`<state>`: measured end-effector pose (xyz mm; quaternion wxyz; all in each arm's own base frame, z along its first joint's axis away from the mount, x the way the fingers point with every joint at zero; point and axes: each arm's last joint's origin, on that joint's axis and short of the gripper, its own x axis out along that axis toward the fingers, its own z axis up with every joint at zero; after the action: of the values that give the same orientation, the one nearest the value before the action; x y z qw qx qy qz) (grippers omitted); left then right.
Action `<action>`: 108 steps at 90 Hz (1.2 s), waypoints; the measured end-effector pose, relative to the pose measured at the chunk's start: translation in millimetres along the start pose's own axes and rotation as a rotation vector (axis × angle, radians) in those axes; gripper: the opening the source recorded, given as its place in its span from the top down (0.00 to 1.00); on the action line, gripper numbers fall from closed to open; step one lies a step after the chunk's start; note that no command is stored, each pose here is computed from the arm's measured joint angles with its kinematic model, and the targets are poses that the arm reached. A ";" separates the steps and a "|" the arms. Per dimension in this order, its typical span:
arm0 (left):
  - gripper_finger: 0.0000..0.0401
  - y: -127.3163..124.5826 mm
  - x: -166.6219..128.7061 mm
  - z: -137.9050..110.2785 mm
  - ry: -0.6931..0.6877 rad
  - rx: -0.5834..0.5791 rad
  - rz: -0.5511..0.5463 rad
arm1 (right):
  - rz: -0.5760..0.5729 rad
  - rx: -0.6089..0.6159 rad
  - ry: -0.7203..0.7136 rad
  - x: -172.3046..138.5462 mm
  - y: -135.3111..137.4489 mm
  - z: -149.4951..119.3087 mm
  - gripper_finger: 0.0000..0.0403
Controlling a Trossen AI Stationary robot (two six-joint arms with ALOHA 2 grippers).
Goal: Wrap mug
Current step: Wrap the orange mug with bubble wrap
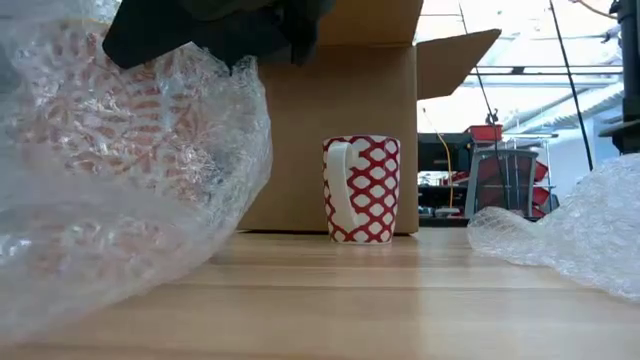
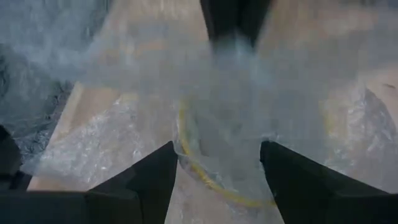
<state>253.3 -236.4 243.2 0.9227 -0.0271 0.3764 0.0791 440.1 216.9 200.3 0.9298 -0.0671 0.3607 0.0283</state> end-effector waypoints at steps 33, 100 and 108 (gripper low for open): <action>1.00 8.4 45.6 -16.3 0.147 0.016 0.032 | 0.000 0.008 -0.002 0.1 -0.1 0.1 0.46; 1.00 5.9 55.2 -22.2 0.183 0.043 0.025 | 0.032 0.010 -0.050 -67.2 -6.4 27.7 0.46; 1.00 5.4 55.1 -22.3 0.178 0.043 0.025 | 0.033 0.020 -0.064 -62.7 -4.7 27.6 0.46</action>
<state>275.8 -226.6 188.8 0.8850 -0.0096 0.4586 0.0796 412.7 216.0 263.3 0.9409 -0.0509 0.3321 0.0420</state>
